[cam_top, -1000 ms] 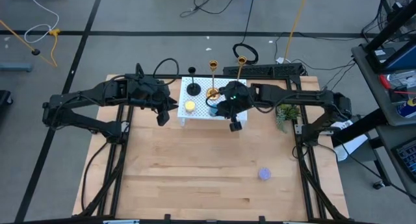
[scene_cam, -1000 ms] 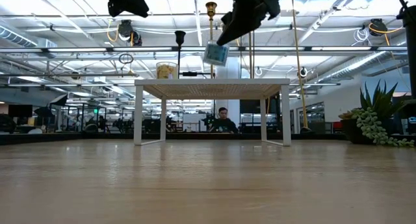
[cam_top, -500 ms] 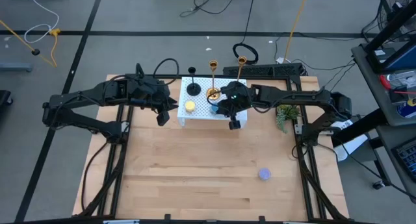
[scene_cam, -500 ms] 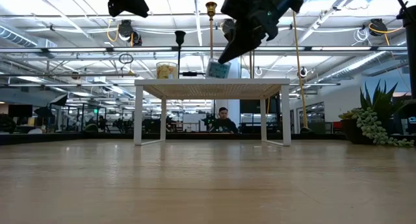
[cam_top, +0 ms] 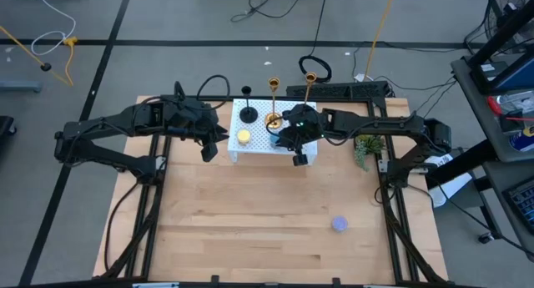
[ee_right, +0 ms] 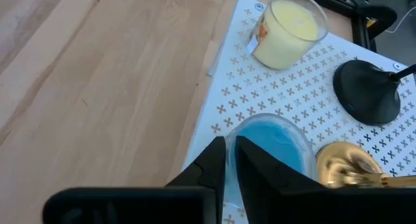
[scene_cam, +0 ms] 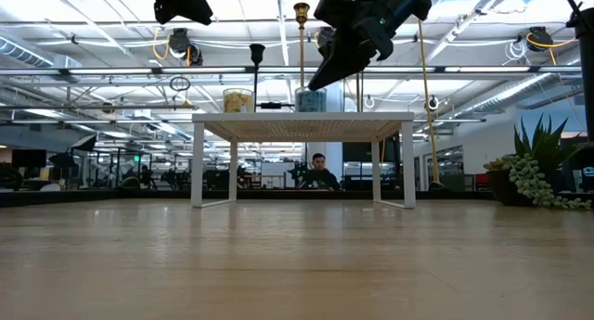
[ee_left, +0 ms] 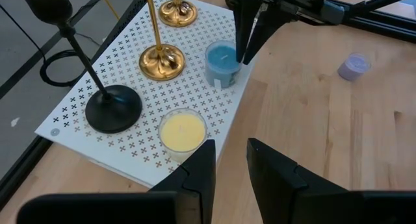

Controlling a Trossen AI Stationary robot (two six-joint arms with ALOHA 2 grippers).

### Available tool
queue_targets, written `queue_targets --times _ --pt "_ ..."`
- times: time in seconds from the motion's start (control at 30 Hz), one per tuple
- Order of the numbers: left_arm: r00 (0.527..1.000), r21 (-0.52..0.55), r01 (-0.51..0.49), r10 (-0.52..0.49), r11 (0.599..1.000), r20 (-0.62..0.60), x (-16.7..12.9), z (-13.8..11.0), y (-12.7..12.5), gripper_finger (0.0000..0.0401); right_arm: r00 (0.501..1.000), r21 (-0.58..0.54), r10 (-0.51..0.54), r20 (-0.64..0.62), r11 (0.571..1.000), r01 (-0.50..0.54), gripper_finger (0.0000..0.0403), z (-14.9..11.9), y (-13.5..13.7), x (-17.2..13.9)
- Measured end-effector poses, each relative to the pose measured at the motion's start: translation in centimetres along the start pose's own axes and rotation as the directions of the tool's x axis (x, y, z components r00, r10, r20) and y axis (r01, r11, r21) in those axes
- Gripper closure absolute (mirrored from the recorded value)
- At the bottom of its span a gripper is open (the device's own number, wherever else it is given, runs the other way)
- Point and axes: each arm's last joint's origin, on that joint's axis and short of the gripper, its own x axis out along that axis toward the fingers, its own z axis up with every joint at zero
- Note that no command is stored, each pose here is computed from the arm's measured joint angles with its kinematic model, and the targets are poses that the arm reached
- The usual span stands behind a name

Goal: Pick & Place candle stick holders
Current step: Put the blue scented candle on the shelf, then put the purple scented candle on the shelf

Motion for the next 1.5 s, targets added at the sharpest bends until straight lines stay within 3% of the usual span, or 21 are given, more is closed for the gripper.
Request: queue_targets --times 0.47,0.73,0.93,1.27,1.5 --pt "1.0 0.0 0.0 0.0 1.0 0.0 0.0 0.0 0.0 0.0306 0.997 -0.009 -0.056 0.05 0.998 0.057 0.0292 0.7 -0.1 -0.5" --pt "1.0 0.0 0.002 -0.002 1.0 -0.007 0.0 -0.1 0.0 0.0306 0.997 0.088 -0.047 0.057 0.995 0.042 0.0264 1.4 1.0 -3.2" --pt "1.0 0.0 0.001 -0.001 1.0 -0.011 0.0 -0.1 0.0 0.0306 0.983 0.184 -0.16 -0.089 0.967 0.174 0.0253 0.1 1.3 -3.1" --pt "1.0 0.0 0.001 -0.001 1.0 -0.011 0.0 -0.1 0.0 0.0306 0.98 0.206 -0.199 -0.028 0.958 0.2 0.0248 -4.2 2.4 0.2" --pt "1.0 0.0 0.0 0.0 1.0 -0.01 0.0 -0.1 0.0 0.0306 0.969 0.223 -0.244 0.035 0.947 0.23 0.0248 -5.2 2.1 0.7"
